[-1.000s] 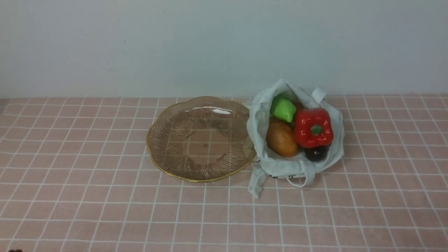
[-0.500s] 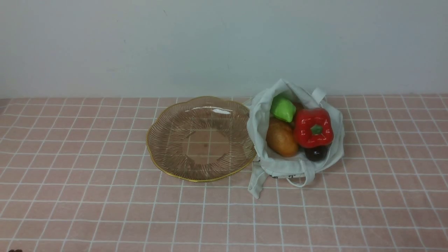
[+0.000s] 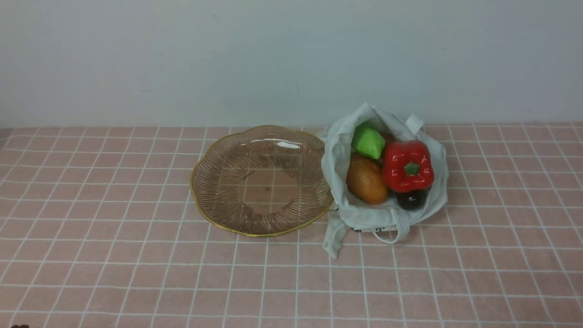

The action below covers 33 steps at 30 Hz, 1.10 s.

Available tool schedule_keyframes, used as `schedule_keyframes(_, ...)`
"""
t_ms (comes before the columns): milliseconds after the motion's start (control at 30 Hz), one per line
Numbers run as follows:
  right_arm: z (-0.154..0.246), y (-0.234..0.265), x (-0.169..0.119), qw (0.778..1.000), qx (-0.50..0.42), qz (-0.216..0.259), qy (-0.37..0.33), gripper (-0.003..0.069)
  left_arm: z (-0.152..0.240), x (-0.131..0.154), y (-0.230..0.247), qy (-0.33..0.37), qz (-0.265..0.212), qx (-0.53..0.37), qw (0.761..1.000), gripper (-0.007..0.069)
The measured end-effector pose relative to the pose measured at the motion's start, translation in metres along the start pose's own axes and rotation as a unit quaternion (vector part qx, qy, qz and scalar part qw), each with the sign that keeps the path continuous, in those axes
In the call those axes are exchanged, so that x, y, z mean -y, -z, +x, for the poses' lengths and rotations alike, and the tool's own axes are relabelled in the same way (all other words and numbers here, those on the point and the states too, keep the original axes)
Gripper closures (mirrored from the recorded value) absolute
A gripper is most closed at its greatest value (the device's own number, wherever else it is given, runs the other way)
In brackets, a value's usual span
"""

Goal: Take vegetables from bag on pink coffee tablecloth place on plate.
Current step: 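Reach for the red bell pepper in the white bag with the right gripper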

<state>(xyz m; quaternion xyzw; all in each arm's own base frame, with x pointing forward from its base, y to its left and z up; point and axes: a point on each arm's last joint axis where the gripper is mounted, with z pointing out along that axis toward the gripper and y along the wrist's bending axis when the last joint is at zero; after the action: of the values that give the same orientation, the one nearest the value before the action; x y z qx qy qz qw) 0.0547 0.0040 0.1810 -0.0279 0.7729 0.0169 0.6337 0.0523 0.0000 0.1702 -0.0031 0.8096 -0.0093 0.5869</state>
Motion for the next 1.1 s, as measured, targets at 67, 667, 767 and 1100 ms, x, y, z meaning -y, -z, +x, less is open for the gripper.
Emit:
schedule_keyframes(67,0.0,0.0,-0.001,1.0,0.0,-0.003,-0.02,0.0673,0.0,0.0,0.0,0.0,0.0,0.0,1.0,0.063)
schedule_keyframes(667,-0.022,0.003,-0.005,0.879,0.082,-0.077,-0.464,0.0673,0.0,0.0,0.0,0.0,0.0,0.0,1.0,0.063)
schedule_keyframes(767,-0.049,0.014,-0.003,0.915,0.14,-0.074,-0.37,0.0673,0.0,0.0,0.0,0.0,0.0,0.0,1.0,0.063)
schedule_keyframes(1100,-0.148,-0.008,-0.017,0.988,0.019,-0.108,-0.108,0.0673,0.0,0.0,0.0,0.0,0.0,0.0,1.0,0.063)
